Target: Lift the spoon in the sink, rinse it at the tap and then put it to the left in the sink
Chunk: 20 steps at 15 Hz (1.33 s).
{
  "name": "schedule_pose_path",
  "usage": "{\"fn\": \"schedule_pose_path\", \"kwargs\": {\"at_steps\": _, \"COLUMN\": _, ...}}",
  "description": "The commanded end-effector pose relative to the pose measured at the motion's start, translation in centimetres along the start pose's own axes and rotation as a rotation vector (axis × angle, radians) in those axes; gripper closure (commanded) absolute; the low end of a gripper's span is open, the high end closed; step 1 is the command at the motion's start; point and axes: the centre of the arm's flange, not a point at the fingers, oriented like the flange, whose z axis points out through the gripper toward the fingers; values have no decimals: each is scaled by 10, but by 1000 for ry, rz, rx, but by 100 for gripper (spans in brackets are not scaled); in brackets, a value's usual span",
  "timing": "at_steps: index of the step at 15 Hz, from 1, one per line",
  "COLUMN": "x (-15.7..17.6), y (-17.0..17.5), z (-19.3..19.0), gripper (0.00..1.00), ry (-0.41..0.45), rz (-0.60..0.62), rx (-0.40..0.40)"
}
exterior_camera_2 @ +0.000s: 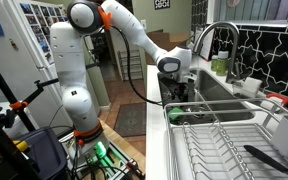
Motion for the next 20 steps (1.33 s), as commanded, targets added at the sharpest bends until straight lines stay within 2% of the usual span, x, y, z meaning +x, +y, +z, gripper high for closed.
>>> {"fn": "schedule_pose_path", "kwargs": {"at_steps": 1, "x": 2, "y": 2, "z": 4, "gripper": 0, "ry": -4, "rz": 3, "rx": 5}}
{"fn": "schedule_pose_path", "kwargs": {"at_steps": 4, "x": 7, "y": 2, "z": 5, "gripper": 0, "ry": -1, "rz": 4, "rx": 7}}
{"fn": "schedule_pose_path", "kwargs": {"at_steps": 8, "x": 23, "y": -20, "z": 40, "gripper": 0, "ry": -30, "rz": -55, "rx": -75}}
{"fn": "schedule_pose_path", "kwargs": {"at_steps": 13, "x": 34, "y": -27, "z": 75, "gripper": 0, "ry": 60, "rz": -105, "rx": -124}}
{"fn": "schedule_pose_path", "kwargs": {"at_steps": 20, "x": 48, "y": -29, "z": 114, "gripper": 0, "ry": 141, "rz": -139, "rx": -107}}
